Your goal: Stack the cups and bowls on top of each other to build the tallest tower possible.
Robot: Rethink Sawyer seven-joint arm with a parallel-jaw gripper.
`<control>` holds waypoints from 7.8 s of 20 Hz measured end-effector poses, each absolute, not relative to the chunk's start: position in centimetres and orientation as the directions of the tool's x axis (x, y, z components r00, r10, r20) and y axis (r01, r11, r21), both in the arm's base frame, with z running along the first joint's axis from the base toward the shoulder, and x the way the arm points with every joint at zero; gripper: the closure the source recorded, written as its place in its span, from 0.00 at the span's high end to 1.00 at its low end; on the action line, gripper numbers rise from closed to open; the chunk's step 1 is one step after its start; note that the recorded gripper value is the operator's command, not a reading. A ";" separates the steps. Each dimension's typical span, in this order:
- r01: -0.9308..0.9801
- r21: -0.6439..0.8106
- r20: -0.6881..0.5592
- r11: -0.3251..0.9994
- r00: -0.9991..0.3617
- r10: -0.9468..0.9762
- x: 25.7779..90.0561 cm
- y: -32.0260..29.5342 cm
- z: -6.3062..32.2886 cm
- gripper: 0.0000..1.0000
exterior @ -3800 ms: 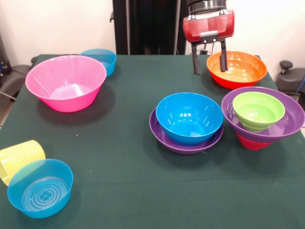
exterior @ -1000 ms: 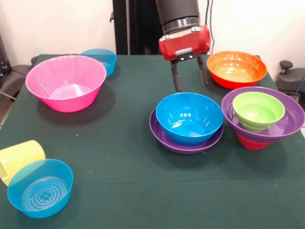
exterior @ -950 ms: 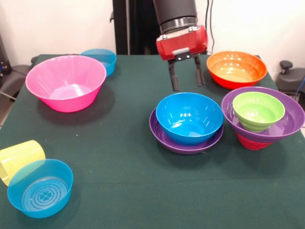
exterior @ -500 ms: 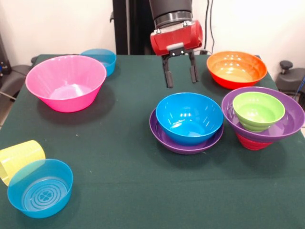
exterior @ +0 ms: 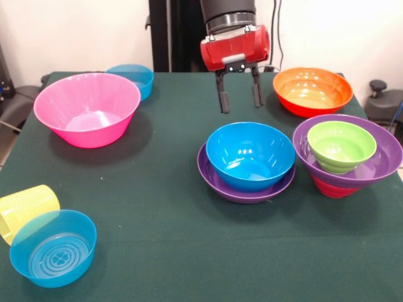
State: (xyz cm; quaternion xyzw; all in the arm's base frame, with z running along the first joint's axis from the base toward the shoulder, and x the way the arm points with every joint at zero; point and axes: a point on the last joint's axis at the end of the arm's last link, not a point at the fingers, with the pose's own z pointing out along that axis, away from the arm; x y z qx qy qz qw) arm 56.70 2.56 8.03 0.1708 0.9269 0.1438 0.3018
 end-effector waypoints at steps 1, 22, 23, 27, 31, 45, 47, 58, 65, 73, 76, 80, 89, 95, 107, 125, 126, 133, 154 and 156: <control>0.230 0.367 -0.503 0.901 -0.766 0.400 56.5 2.9 7.5 1.00; 0.321 0.322 -0.381 0.890 -0.817 0.433 54.8 1.8 -4.9 1.00; 0.323 0.321 -0.379 0.890 -0.817 0.434 54.7 1.7 -5.1 1.00; 0.319 0.318 -0.385 0.893 -0.817 0.429 54.7 1.5 -4.9 1.00; 0.319 0.310 -0.398 0.896 -0.812 0.427 55.0 0.9 -4.3 1.00; 0.317 0.288 -0.477 0.904 -0.771 0.422 54.4 -1.7 4.5 1.00; 0.322 0.281 -0.492 0.904 -0.761 0.423 54.1 -2.4 6.3 1.00; 0.313 0.271 -0.523 0.910 -0.746 0.412 54.2 -2.8 8.6 1.00; 0.319 0.266 -0.504 0.910 -0.758 0.413 53.5 -2.5 7.6 1.00; 0.322 0.258 -0.449 0.911 -0.795 0.408 51.4 -1.1 4.5 1.00; 0.324 0.258 -0.430 0.910 -0.805 0.408 50.9 -0.7 3.6 1.00; 0.337 0.253 -0.401 0.907 -0.817 0.415 50.1 -0.7 1.7 1.00; 0.331 0.241 -0.369 0.912 -0.838 0.402 48.4 -1.3 -0.4 1.00; 0.318 0.244 -0.386 0.916 -0.834 0.393 48.5 -2.1 -0.4 1.00; 0.306 0.252 -0.411 0.918 -0.825 0.388 48.8 -2.9 -0.5 1.00; 0.319 0.294 -0.467 0.901 -0.775 0.426 51.6 -1.8 1.4 1.00; 0.319 0.295 -0.467 0.901 -0.774 0.427 51.6 -1.7 1.4 1.00; 0.309 0.302 -0.470 0.902 -0.775 0.423 52.0 0.4 1.4 1.00; 0.289 0.326 -0.482 0.900 -0.768 0.422 51.6 2.0 0.5 1.00; 0.287 0.327 -0.489 0.901 -0.764 0.421 51.9 1.9 0.8 1.00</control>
